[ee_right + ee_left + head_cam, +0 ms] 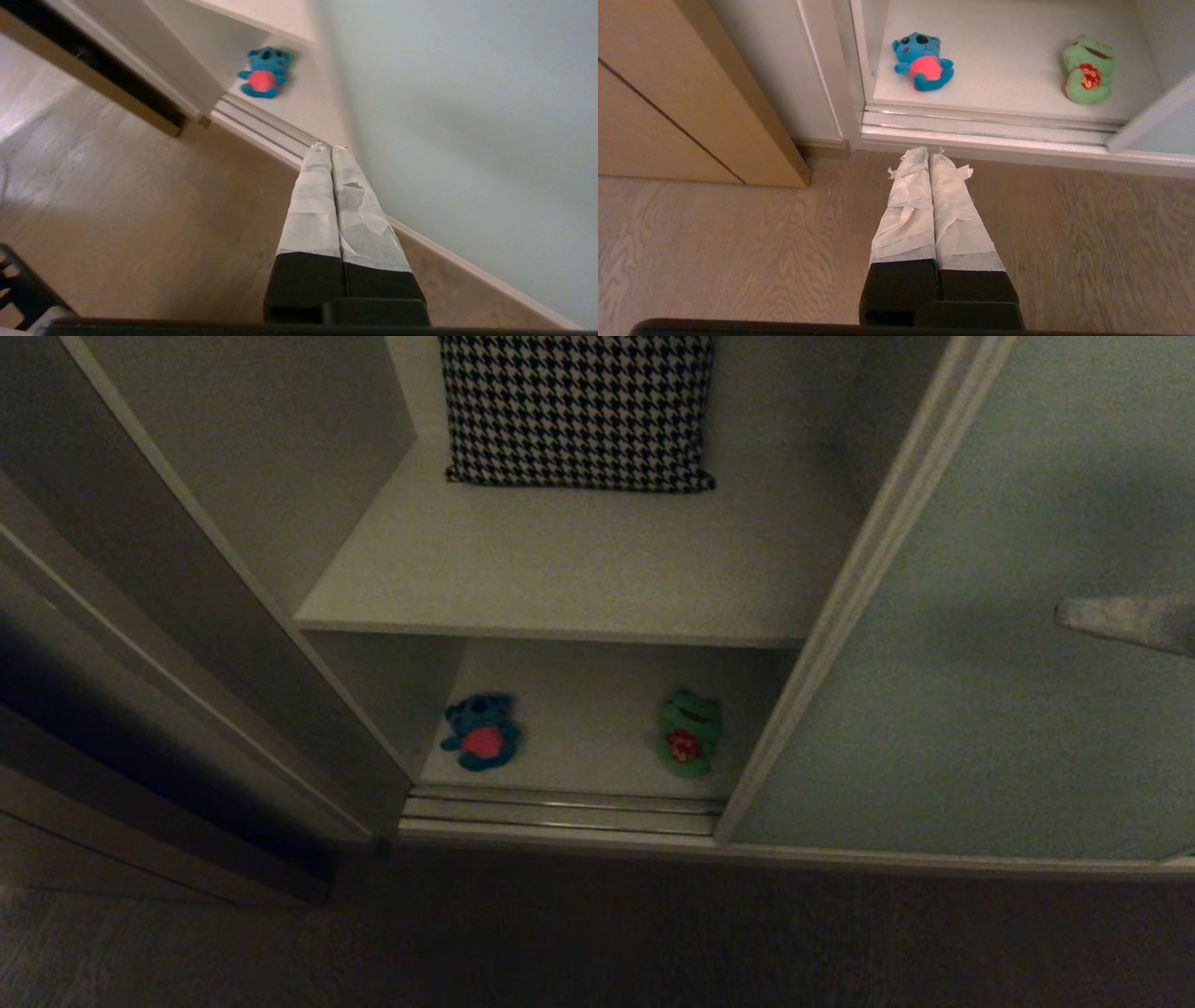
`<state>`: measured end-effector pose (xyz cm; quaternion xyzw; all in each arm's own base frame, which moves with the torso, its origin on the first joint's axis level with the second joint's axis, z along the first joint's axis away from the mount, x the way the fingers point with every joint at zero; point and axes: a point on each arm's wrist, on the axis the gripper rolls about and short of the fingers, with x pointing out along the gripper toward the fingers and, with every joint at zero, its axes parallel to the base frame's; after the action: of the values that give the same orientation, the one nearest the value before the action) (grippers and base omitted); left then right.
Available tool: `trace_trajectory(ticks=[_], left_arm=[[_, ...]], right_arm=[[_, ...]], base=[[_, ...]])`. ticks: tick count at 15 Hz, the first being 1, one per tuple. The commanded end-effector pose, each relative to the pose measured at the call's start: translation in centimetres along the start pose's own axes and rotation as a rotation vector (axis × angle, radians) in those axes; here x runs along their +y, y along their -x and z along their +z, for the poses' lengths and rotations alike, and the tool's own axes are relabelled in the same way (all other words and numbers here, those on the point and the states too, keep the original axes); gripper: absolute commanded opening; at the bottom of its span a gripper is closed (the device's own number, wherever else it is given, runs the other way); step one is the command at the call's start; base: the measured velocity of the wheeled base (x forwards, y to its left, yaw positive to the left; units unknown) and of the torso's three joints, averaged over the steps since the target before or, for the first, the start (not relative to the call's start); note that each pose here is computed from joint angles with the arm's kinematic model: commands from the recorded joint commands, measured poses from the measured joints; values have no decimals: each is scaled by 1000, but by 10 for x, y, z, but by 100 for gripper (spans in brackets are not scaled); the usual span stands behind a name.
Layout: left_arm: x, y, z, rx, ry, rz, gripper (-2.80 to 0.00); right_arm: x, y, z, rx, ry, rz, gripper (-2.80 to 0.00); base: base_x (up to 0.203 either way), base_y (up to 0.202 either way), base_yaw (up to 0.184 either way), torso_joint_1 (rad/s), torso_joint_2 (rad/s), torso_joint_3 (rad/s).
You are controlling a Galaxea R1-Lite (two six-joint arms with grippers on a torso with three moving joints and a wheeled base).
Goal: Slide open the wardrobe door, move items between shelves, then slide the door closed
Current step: Close the door
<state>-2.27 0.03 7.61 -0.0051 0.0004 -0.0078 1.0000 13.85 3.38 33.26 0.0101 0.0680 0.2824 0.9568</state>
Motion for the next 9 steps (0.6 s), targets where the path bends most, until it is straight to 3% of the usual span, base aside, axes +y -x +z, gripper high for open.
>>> trace_trajectory(ticks=[1, 4, 5, 9], left_arm=[[0, 0, 0, -1, 0, 0, -280], [0, 0, 0, 1, 0, 0, -280], [0, 0, 0, 1, 0, 0, -280], [0, 0, 0, 1, 0, 0, -280]], right_arm=[[9, 20, -8, -22, 13, 3, -280], [11, 37, -15, -38, -3, -50, -280], [12, 46, -15, -52, -41, -77, -280], [0, 68, -25, -49, -152, -331, -280]], base=[[0, 0, 0, 0, 0, 0], [0, 0, 0, 0, 0, 0], [0, 0, 0, 0, 0, 0], [0, 0, 0, 0, 0, 0]])
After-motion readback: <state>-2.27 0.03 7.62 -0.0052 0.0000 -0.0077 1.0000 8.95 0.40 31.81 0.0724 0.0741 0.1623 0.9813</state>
